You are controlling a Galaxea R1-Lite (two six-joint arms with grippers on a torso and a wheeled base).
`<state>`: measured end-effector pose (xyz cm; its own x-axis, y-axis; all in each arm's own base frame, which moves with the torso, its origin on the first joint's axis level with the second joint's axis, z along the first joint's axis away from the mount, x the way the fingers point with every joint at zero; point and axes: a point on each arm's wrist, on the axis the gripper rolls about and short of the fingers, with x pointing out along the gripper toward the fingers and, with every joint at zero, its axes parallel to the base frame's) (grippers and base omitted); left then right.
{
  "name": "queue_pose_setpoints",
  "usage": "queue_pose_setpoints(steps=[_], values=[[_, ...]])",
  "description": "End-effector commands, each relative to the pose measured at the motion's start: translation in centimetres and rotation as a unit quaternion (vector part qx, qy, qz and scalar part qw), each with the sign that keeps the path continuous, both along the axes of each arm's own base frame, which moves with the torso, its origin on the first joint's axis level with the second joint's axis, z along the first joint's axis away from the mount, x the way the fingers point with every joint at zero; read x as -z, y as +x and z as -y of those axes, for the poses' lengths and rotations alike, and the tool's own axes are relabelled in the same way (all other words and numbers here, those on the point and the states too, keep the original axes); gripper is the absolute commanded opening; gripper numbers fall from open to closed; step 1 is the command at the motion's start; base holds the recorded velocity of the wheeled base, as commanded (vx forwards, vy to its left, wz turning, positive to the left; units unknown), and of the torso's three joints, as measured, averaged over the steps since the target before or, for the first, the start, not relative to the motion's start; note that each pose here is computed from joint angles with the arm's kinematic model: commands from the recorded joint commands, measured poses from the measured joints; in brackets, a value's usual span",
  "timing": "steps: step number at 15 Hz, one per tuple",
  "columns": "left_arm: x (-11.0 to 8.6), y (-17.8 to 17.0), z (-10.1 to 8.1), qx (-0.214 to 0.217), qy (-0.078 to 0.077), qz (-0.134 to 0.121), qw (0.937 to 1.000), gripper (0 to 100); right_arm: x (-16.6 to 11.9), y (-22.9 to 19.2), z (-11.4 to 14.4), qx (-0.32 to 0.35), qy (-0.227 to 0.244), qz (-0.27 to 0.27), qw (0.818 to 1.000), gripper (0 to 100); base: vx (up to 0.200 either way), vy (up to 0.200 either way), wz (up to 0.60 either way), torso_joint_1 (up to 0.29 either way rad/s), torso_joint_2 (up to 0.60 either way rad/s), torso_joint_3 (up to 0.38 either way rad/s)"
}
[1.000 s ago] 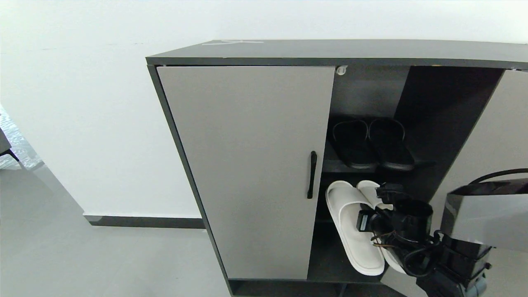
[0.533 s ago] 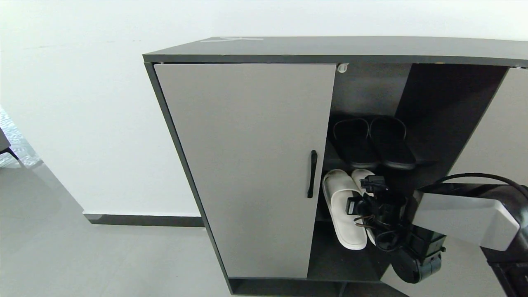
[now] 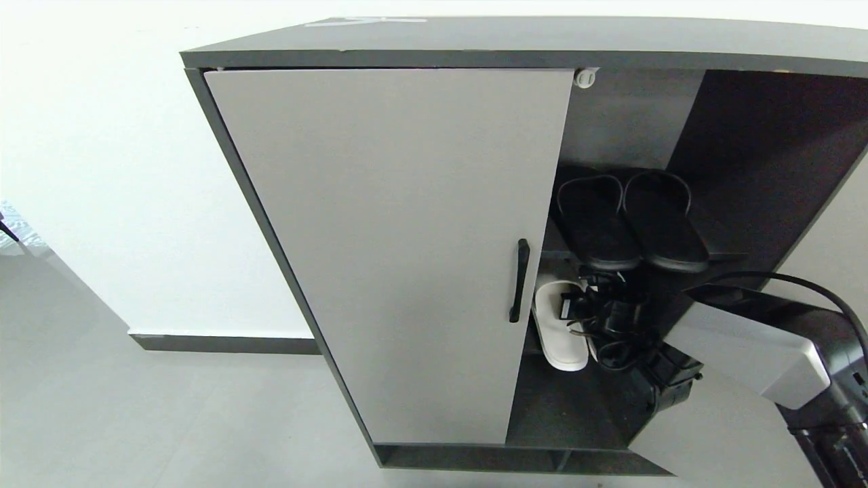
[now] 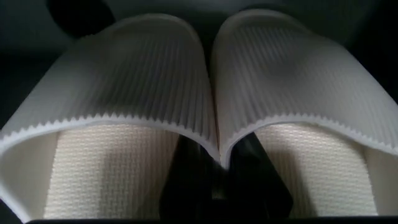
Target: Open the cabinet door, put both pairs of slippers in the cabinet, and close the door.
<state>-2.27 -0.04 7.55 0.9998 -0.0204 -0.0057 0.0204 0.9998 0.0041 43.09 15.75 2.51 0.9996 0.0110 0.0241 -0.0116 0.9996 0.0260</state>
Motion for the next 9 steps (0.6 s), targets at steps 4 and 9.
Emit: queue_pose_setpoints(steps=[4, 9], values=[[0.0, 0.0, 0.0, 0.001, 0.000, 0.000, 1.0000, 0, -2.0, 4.1, -0.2, 0.012, 0.007, 0.018, 1.000, 0, 0.000, 0.000, 0.00, 0.000, 0.00, 0.000], [0.0, 0.0, 0.0, 0.001, 0.000, 0.000, 1.0000, 0, 0.0, 4.7, 0.2, 0.019, 0.000, -0.009, 1.000, 0, 0.000, 0.000, 0.00, 0.000, 0.00, 0.000]])
